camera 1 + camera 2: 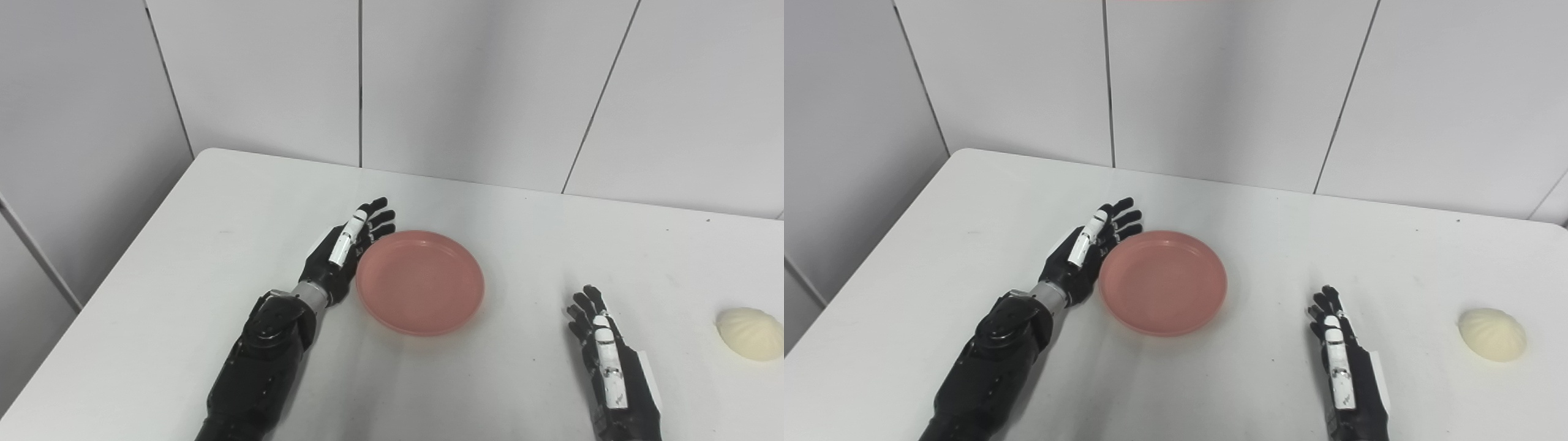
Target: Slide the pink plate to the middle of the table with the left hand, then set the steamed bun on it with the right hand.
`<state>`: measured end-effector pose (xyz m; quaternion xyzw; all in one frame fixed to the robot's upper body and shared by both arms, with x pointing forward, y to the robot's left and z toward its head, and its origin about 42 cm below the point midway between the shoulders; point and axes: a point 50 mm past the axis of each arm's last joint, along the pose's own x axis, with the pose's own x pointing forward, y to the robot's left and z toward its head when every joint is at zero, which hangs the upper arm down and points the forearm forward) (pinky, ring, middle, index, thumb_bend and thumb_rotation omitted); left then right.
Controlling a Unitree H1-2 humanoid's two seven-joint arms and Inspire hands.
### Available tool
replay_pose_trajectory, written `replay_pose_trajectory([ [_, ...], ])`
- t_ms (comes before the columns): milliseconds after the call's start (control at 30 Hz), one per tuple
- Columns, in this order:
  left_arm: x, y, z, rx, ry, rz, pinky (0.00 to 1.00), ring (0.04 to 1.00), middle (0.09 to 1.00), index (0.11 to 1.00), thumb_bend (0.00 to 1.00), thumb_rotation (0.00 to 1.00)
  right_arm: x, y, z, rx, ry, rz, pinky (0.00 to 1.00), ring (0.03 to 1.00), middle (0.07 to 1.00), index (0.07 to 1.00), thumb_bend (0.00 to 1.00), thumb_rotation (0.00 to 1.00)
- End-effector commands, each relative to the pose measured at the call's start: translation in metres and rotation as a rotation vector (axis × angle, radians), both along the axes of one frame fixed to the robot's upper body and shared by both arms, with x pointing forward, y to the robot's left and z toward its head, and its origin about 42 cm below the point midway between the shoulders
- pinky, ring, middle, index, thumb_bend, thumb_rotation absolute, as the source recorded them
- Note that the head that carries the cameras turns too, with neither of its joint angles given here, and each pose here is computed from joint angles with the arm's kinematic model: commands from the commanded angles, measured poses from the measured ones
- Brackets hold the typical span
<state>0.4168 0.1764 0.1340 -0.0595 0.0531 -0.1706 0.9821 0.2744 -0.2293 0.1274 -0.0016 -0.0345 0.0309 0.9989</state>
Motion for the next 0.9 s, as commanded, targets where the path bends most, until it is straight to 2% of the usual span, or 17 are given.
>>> replay_pose_trajectory([
  [0,-0.018,-0.011,-0.040,0.028,0.158,-0.067,0.91,0.900,0.908,0.899,0.38,1.00,-0.002,0.008,0.000,0.006,0.022,0.026,0.95,0.932,0.941,0.951,0.22,1.00],
  [200,-0.022,-0.013,-0.046,-0.004,0.184,-0.103,0.90,0.893,0.901,0.891,0.39,1.00,-0.003,0.012,0.000,-0.007,0.023,0.021,0.93,0.925,0.934,0.943,0.23,1.00],
  [433,-0.027,-0.017,-0.055,0.034,0.189,-0.149,0.89,0.884,0.890,0.879,0.40,1.00,-0.004,0.015,-0.001,-0.008,0.032,0.019,0.92,0.919,0.933,0.942,0.24,1.00],
  [733,-0.026,-0.014,-0.058,0.053,0.190,-0.135,0.90,0.892,0.898,0.888,0.40,1.00,-0.003,0.014,-0.001,-0.011,0.035,0.011,0.92,0.922,0.935,0.944,0.25,1.00],
  [867,-0.026,-0.012,-0.057,0.043,0.190,-0.133,0.91,0.901,0.908,0.896,0.41,1.00,-0.001,0.010,-0.002,-0.025,0.013,0.000,0.93,0.923,0.934,0.943,0.24,1.00],
])
